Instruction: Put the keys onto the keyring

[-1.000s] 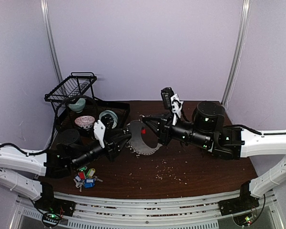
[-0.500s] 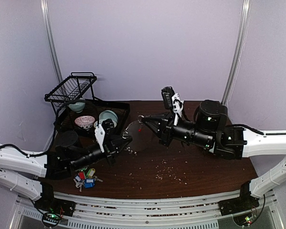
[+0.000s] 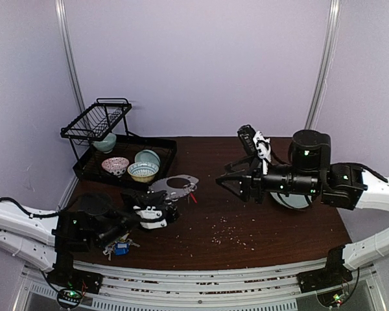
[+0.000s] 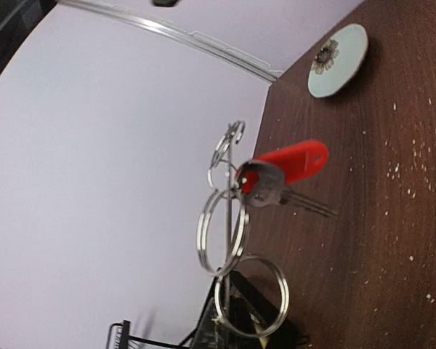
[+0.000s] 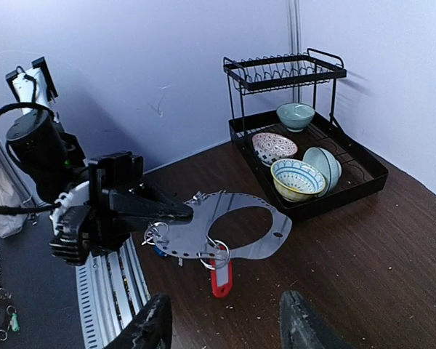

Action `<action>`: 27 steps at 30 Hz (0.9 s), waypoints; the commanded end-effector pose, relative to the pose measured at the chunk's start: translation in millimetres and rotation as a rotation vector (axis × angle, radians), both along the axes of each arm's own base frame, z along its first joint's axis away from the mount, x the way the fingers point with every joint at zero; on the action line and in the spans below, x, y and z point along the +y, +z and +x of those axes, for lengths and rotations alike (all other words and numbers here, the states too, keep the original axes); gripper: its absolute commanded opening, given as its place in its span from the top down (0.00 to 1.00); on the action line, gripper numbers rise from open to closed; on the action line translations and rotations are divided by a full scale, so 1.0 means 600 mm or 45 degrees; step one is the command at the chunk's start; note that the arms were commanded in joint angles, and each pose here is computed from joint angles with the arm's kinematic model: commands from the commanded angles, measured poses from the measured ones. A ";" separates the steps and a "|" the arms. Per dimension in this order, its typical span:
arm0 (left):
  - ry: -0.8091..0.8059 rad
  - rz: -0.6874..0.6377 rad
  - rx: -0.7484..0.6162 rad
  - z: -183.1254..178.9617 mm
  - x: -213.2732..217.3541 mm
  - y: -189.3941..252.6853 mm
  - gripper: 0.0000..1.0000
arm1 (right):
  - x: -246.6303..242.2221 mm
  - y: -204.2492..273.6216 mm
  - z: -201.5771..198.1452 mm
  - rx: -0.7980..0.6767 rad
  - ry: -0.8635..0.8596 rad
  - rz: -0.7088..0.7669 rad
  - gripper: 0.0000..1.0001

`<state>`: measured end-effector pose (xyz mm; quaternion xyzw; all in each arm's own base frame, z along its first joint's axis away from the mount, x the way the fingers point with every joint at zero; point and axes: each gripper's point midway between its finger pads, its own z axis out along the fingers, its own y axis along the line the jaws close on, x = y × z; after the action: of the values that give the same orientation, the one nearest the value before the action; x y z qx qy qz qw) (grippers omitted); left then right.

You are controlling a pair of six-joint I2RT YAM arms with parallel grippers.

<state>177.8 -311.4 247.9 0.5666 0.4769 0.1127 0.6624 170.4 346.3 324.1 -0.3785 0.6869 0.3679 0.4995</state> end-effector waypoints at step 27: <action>0.216 0.545 -0.864 -0.021 -0.010 0.056 1.00 | 0.084 -0.067 -0.025 0.094 0.325 -0.197 0.64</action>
<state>164.3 -320.3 242.3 0.6463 0.2041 0.4508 0.5809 149.4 399.6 264.5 -0.5231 0.6844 0.3643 0.3539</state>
